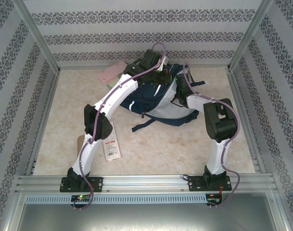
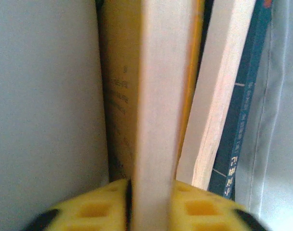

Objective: Pack books, pencil case, and school supplies into a backpack

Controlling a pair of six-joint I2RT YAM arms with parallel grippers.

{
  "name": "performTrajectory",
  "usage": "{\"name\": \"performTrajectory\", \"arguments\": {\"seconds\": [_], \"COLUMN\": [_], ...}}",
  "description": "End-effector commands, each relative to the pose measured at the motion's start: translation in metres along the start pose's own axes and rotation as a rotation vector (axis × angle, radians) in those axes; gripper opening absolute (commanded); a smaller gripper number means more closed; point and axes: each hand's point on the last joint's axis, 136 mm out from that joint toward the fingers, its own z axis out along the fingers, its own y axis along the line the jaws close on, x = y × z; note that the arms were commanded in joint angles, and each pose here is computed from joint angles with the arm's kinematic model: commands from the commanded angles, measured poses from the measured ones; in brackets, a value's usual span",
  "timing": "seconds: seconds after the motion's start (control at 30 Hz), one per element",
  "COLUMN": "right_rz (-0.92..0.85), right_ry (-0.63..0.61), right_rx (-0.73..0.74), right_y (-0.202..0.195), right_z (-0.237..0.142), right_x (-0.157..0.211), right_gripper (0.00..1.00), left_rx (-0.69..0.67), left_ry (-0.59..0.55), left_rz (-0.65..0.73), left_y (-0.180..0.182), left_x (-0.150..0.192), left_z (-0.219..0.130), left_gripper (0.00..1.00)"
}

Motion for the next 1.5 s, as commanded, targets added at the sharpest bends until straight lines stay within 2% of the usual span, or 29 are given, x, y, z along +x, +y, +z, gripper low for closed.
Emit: {"name": "performTrajectory", "arguments": {"seconds": [0.0, 0.07, 0.43, 0.47, 0.5, 0.57, 0.77, 0.9, 0.97, 1.03, 1.1, 1.2, 1.23, 1.27, 1.47], "right_rz": [-0.025, -0.043, -0.124, -0.134, -0.147, -0.168, -0.335, -0.401, -0.404, -0.427, -0.467, -0.529, -0.545, -0.566, -0.666], "right_ry": [0.034, 0.013, -0.079, -0.085, -0.089, -0.113, -0.226, -0.293, -0.317, -0.322, -0.315, -0.296, -0.288, -0.279, -0.209], "right_rx": [0.025, 0.027, 0.097, 0.11, 0.115, 0.14, 0.272, 0.364, 0.34, 0.289, 0.254, 0.28, 0.283, 0.279, 0.262], "right_y": [-0.008, -0.008, -0.03, -0.033, -0.034, -0.038, -0.044, -0.055, -0.054, -0.045, -0.036, -0.03, -0.028, -0.024, -0.009], "right_z": [-0.002, -0.018, -0.111, -0.119, -0.128, -0.145, -0.196, -0.223, -0.235, -0.241, -0.245, -0.247, -0.247, -0.244, -0.22], "right_x": [0.012, 0.009, 0.006, 0.007, 0.009, 0.011, 0.014, 0.015, 0.02, 0.028, 0.036, 0.046, 0.049, 0.055, 0.085], "right_gripper": [0.37, 0.45, 0.7, 0.76, 0.78, 0.98, 0.98, 0.98, 0.98, 0.98, 0.98, 0.98, 0.98, 0.98, 0.97], "left_rx": [0.157, 0.12, 0.015, 0.009, -0.001, -0.015, -0.019, -0.001, 0.002, 0.001, -0.015, -0.061, -0.085, -0.115, -0.28], "left_ry": [-0.095, -0.091, -0.041, -0.037, -0.029, -0.013, 0.023, 0.015, 0.005, -0.004, -0.015, -0.04, -0.054, -0.065, -0.122], "left_rz": [0.087, 0.085, 0.067, 0.068, 0.066, 0.063, 0.028, 0.029, 0.03, 0.035, 0.039, 0.037, 0.034, 0.026, -0.108], "left_y": [-0.061, -0.051, -0.012, -0.009, -0.006, 0.0, 0.007, 0.001, -0.003, -0.006, -0.005, 0.001, 0.005, 0.011, 0.069], "left_x": [-0.024, -0.022, -0.007, -0.006, -0.004, 0.001, 0.012, 0.013, 0.012, 0.011, 0.011, 0.013, 0.013, 0.015, 0.041], "left_z": [-0.039, -0.036, -0.01, -0.007, -0.004, 0.002, 0.012, 0.006, -0.002, -0.01, -0.02, -0.038, -0.046, -0.053, -0.098], "left_gripper": [0.0, 0.0, 0.0, 0.0, 0.0, 0.01, 0.06, 0.08, 0.14, 0.29, 0.39, 0.44, 0.5, 0.53, 0.56]}}
